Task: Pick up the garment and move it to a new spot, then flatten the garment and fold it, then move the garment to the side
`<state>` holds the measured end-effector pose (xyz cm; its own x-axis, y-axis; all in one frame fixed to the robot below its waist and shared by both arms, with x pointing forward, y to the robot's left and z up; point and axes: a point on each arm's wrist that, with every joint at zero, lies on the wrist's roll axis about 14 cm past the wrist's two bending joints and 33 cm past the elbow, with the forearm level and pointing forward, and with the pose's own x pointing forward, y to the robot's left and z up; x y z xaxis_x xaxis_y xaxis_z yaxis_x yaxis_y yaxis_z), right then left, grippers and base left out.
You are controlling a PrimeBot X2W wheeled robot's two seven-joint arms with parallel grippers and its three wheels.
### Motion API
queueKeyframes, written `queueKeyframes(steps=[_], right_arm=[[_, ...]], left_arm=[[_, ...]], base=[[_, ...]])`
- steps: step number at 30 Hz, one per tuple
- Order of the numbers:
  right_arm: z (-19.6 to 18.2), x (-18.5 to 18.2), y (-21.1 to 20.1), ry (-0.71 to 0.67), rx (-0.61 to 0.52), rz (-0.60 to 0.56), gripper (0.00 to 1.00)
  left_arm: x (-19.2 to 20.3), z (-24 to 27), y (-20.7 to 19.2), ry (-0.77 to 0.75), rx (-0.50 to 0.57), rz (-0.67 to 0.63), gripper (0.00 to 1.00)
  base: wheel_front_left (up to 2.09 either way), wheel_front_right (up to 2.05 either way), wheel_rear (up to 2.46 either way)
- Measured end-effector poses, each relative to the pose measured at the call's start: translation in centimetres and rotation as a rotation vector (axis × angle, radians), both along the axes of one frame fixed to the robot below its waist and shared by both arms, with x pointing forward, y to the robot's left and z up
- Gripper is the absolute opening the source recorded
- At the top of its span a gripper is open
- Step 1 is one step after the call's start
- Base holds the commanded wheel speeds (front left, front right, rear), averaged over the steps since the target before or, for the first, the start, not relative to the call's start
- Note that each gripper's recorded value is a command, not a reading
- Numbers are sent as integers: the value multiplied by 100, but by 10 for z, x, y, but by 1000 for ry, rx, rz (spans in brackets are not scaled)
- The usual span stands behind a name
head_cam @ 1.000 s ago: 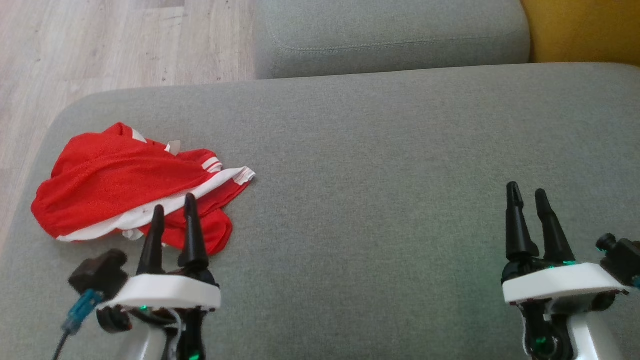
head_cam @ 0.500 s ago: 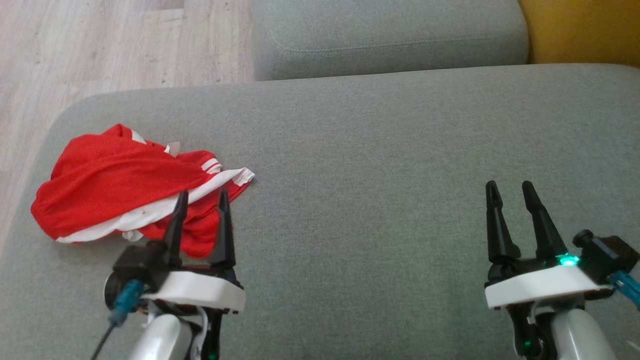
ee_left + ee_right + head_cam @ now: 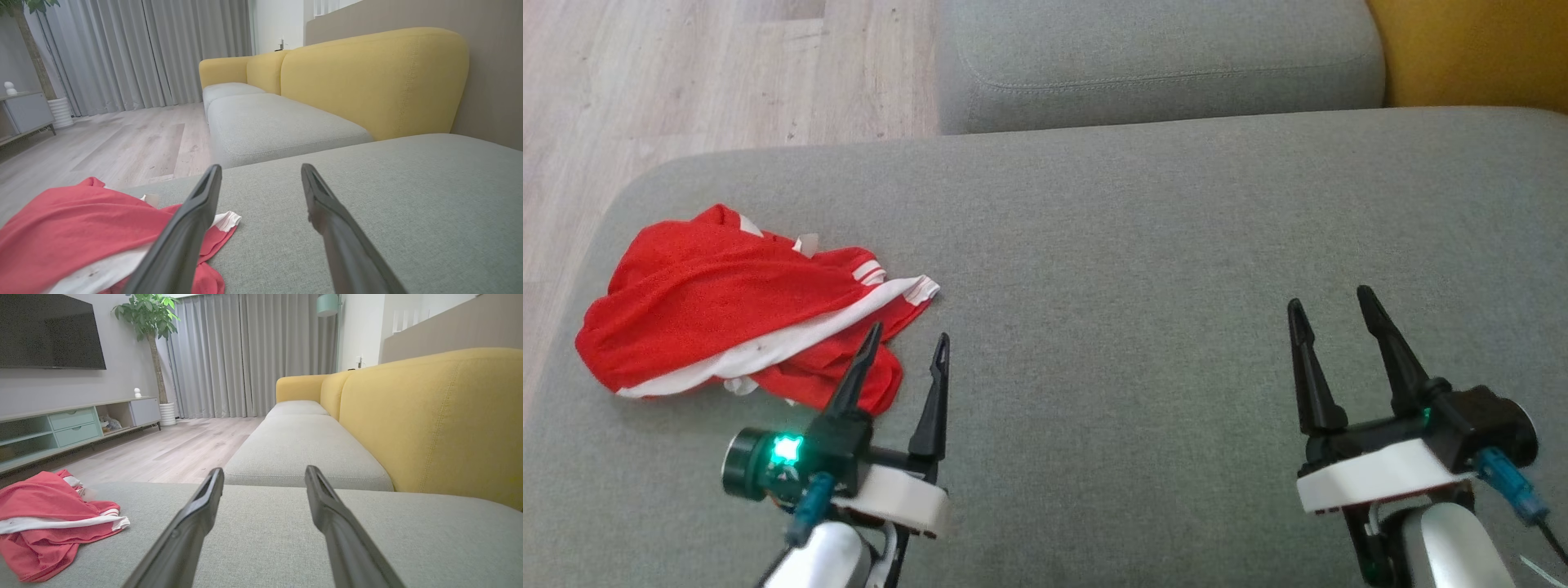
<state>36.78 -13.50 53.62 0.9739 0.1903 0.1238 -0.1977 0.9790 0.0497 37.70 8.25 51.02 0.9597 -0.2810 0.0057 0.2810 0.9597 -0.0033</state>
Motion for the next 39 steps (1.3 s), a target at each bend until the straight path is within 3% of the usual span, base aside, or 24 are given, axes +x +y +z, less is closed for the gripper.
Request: queueKeyframes(steps=[5, 9, 16, 23, 30, 39], right_arm=[[3, 0, 3, -22, -38, 8, 100], [6, 0, 3, -35, -7, 8, 100], [-6, -1, -11, 2, 83, -33, 100], [-43, -11, -12, 105, 49, -39, 100], [-56, -16, -9, 132, 4, -30, 100], [-57, -16, -10, 135, 10, -31, 100]], left_arm=[[-2, 5, -6, -30, 20, -13, 100], [2, 21, 2, -53, -93, 29, 100], [-2, 23, 11, -52, -189, 45, 100], [-12, 7, 8, -37, -154, 13, 100], [-22, -20, -2, 24, -113, -43, 100], [-18, -20, 4, 26, -135, -22, 100]], base=[[0, 0, 0], [0, 0, 0], [0, 0, 0], [0, 0, 0], [0, 0, 0], [0, 0, 0]])
